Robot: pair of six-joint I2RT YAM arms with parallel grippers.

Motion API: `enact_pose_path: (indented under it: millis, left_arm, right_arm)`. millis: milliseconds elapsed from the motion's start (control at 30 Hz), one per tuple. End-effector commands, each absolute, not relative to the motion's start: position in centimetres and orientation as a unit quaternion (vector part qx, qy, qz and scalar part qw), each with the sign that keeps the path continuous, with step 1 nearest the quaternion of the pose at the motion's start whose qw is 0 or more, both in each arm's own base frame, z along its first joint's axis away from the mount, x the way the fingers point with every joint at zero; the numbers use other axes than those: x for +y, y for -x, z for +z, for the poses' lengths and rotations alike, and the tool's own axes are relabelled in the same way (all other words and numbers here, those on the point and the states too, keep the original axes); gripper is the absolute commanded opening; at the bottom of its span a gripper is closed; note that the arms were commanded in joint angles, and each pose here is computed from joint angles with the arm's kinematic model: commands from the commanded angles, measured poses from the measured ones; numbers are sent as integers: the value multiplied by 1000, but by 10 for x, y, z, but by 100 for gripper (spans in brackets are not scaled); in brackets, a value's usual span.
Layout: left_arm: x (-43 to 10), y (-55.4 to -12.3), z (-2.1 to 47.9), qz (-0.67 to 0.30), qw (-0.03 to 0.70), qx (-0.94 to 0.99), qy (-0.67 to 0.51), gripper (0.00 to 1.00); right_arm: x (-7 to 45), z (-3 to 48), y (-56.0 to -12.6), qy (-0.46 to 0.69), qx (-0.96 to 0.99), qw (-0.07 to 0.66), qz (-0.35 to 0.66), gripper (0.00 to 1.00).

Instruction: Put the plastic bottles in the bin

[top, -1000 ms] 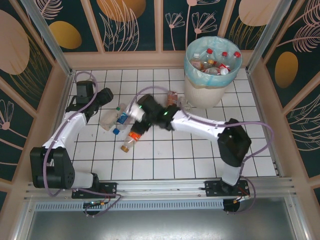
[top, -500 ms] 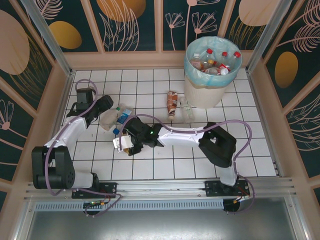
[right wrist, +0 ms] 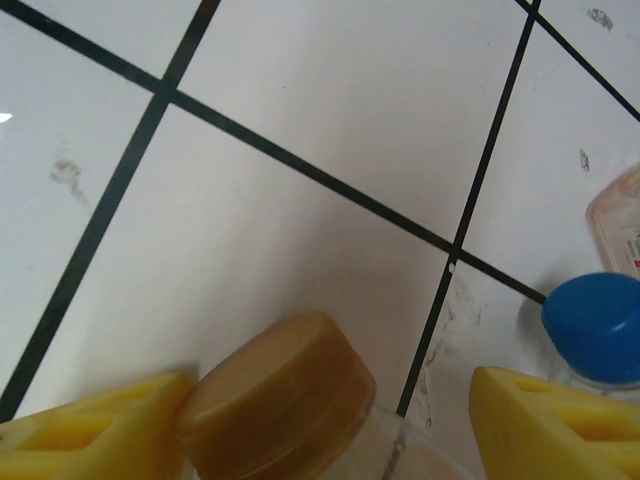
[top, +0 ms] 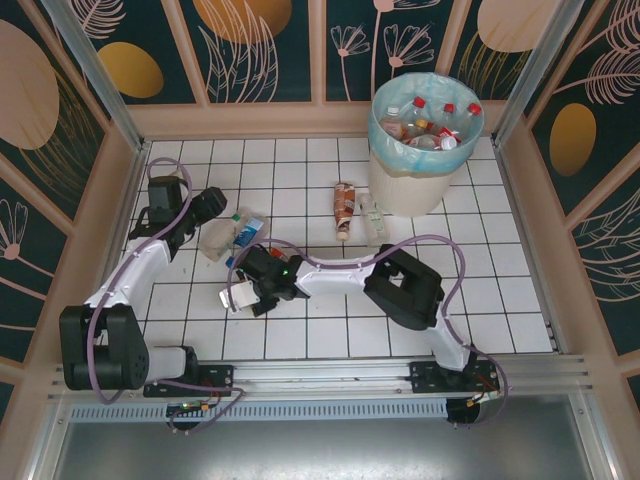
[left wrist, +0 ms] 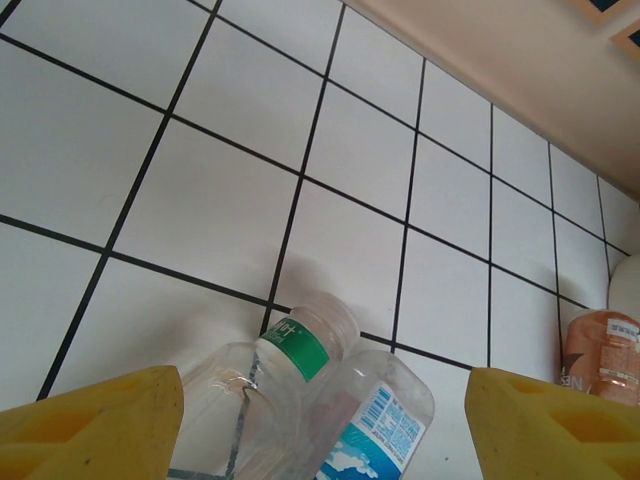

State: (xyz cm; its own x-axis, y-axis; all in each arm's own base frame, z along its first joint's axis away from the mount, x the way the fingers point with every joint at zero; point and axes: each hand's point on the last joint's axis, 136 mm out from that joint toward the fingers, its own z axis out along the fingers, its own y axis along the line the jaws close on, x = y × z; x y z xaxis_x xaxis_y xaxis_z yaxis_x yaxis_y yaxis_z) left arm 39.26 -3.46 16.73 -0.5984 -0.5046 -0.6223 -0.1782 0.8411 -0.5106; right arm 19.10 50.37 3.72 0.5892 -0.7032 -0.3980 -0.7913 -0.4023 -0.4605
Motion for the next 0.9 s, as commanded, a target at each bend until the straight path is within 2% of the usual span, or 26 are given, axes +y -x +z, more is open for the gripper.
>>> enact_pose_path:
  millis: [0,167,333,500,667,767,867]
  left_arm:
    - [-34,-392,178,-207,422,864,182,75]
    - [-34,-391,181,-208,426,862,180,75]
    - [-35,-391,183,-210,428,861,179,75]
    - [-33,-392,189,-206,432,860,178,75]
    - [-28,-395,217,-200,459,847,178,74]
    - [-30,-399,248,-207,487,832,166,72]
    - [-42,-404,285,-233,513,814,141,69]
  right_arm:
    - [498,18,-189,846,456,270,56,66]
    - [502,20,-192,841,470,262,57,52]
    - [504,30,-198,830,496,248,61,44]
    - [512,62,-209,806,523,271,62,34]
    - [526,141,-222,752,551,347,107,32]
    - [521,220,-248,678,581,418,166,31]
    - [490,307,-292,592,596,509,186,30]
